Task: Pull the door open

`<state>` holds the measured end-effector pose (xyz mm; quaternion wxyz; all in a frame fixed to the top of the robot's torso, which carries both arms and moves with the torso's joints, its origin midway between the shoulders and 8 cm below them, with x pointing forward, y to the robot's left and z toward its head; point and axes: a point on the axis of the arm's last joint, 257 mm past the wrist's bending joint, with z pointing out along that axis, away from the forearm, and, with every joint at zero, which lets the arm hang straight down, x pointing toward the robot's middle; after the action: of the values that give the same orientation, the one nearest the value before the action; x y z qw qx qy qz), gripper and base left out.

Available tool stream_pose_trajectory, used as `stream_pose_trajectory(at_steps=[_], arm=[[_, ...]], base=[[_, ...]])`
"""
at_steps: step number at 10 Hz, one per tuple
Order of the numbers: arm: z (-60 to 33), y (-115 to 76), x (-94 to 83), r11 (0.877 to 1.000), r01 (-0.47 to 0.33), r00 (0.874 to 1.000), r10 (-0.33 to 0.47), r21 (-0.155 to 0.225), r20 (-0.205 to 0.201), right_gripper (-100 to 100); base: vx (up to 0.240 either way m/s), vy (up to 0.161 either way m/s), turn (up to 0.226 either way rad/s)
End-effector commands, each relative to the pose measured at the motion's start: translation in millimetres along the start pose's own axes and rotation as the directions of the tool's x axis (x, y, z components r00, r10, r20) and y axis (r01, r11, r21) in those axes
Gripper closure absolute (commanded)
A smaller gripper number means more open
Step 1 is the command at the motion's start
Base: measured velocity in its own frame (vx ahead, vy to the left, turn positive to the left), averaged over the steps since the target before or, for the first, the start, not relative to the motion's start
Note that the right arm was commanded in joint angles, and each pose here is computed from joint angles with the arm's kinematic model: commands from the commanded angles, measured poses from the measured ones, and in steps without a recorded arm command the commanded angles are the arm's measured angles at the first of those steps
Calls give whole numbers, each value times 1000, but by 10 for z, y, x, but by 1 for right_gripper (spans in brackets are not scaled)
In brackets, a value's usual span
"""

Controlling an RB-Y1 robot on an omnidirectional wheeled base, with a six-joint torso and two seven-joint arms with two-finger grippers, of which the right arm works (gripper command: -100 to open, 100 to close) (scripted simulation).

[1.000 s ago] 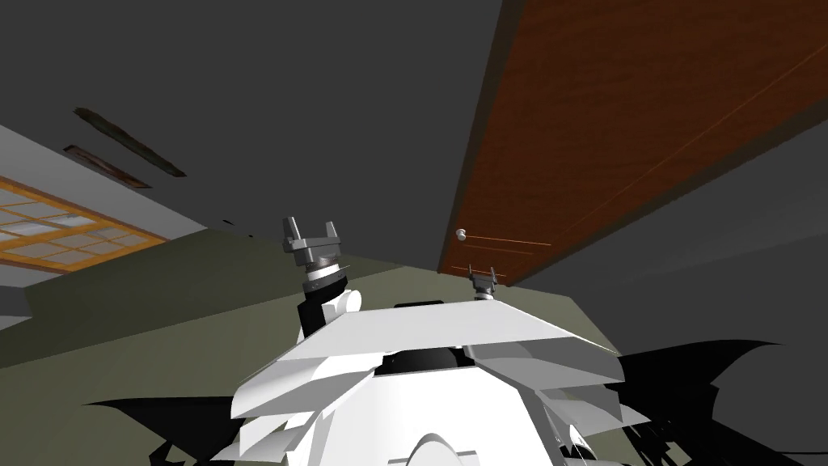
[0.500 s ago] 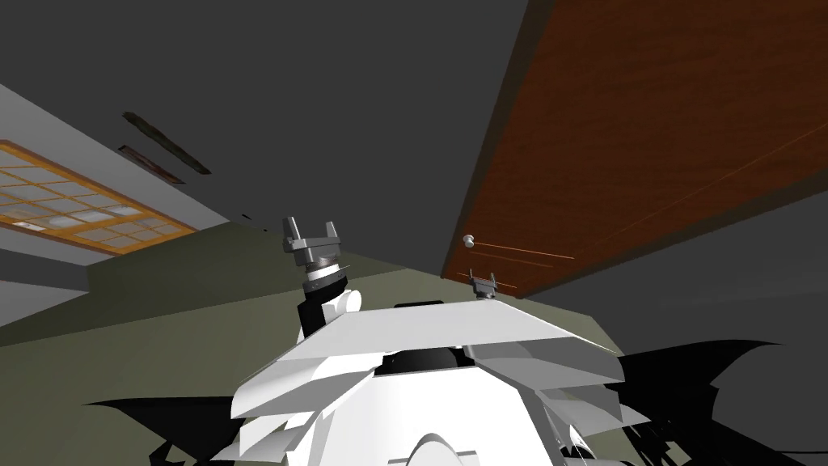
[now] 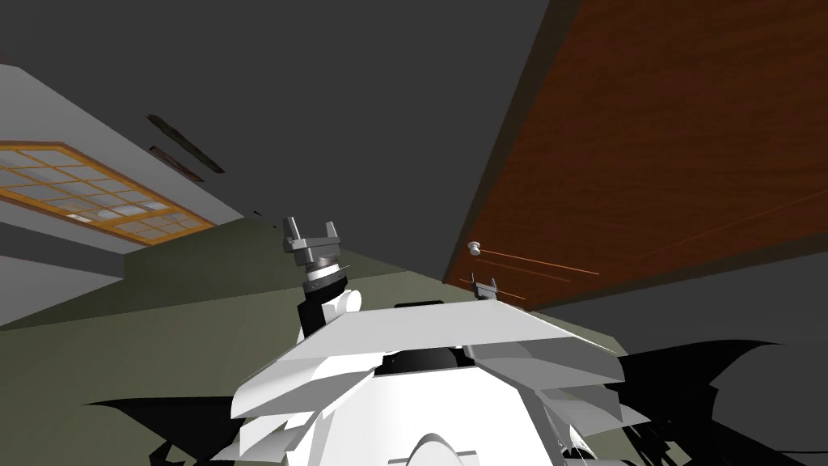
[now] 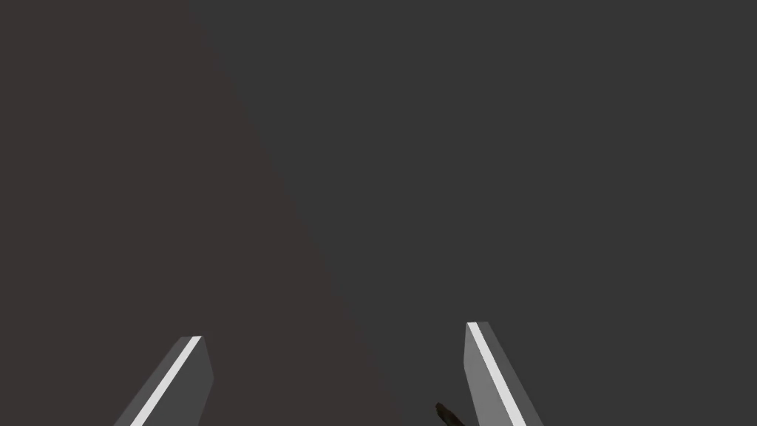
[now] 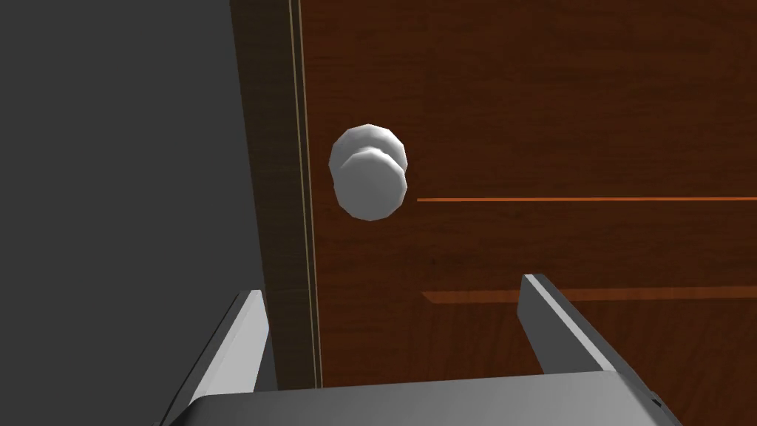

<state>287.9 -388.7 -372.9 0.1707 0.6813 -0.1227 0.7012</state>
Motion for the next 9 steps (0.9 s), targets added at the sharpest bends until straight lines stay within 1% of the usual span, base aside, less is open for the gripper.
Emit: stream_pose_trajectory(at_steps=[1,3,4,5,6,8,9], arm=[[-47,29,-90,1000,-29,999,29,-8,20,-100],[-101,75,-187,998,-58,997,59,-19,41,-100],[-86,51,-151,999,-47,998,48,-15,34,-100],[-42,229,-197,998,-50,998,51,-23,39,-100],[-28,283,-208,998,-50,998,51,-25,40,-100],[39,532,-243,998,-50,998,51,-37,42,-100],[57,596,-248,998,-49,998,51,-40,43,-100]], base=[[132,-68,113],[134,-85,108],[59,-39,28],[126,0,66],[197,-6,60],[213,4,62],[141,11,44]])
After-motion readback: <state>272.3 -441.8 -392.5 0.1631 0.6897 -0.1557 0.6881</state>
